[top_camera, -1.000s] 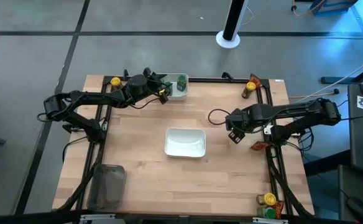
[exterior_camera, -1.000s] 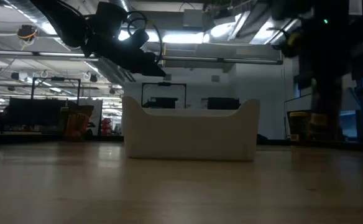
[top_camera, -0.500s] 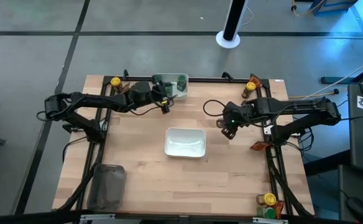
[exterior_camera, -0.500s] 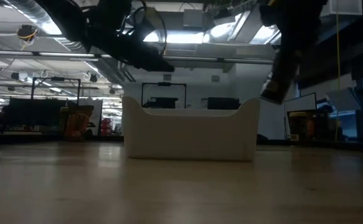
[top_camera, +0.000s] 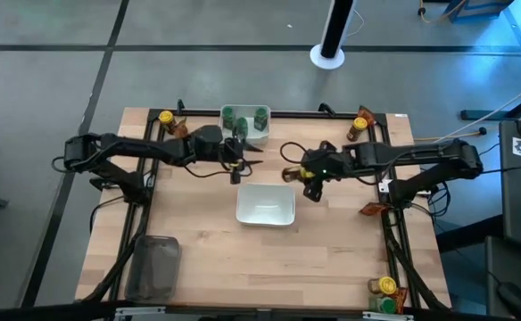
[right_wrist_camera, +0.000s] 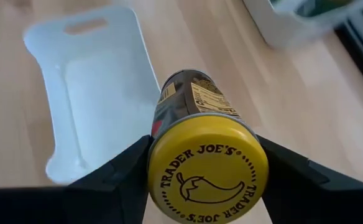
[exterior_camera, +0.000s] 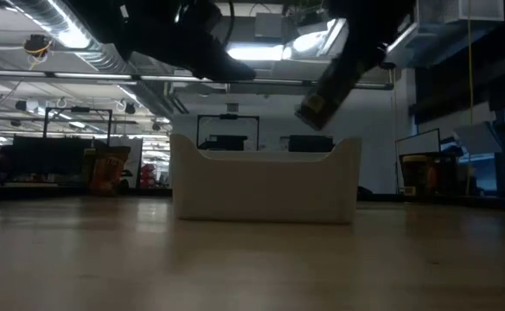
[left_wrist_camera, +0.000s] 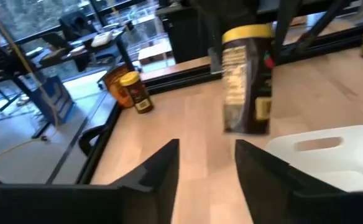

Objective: Sort spices by type
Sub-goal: Put the middle right yellow seasoning bottle into the bottom white bin

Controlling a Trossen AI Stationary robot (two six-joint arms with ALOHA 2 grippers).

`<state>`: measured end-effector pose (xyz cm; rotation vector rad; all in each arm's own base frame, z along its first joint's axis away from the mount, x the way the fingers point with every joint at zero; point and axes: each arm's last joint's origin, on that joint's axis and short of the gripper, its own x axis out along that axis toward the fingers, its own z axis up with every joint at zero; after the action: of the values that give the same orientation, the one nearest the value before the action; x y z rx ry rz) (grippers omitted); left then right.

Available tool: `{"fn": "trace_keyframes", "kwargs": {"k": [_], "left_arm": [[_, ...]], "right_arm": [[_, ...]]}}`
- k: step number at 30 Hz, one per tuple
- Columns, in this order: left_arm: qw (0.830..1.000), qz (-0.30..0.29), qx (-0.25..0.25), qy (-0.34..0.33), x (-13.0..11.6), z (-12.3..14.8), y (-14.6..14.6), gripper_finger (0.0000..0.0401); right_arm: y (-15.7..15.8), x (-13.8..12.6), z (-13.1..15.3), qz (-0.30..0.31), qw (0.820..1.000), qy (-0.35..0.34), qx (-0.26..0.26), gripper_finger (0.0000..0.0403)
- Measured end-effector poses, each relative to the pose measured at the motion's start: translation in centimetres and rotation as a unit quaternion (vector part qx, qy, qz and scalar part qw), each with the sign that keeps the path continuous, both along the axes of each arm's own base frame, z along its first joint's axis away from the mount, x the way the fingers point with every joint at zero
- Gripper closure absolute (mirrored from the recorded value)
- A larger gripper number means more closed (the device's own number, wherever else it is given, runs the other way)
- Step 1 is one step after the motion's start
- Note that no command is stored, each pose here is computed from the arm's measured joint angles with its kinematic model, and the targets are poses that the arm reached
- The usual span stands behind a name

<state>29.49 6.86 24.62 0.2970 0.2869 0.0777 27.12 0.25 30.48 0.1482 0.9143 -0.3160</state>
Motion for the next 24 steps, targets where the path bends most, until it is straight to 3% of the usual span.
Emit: {"fn": "trace_keyframes", "kwargs": {"k": [11,24], "left_arm": [[0.999,-0.040,0.024,0.002,0.4,0.0,-2.0,0.0393],[0.999,-0.036,-0.004,0.028,0.3,-0.6,-2.1,0.0396]], "right_arm": [[0.0,2.6,-0.4,0.059,0.995,-0.049,-0.058,0.0162],[0.1,3.6,0.6,0.085,0.986,-0.113,-0.088,0.0163]]}}
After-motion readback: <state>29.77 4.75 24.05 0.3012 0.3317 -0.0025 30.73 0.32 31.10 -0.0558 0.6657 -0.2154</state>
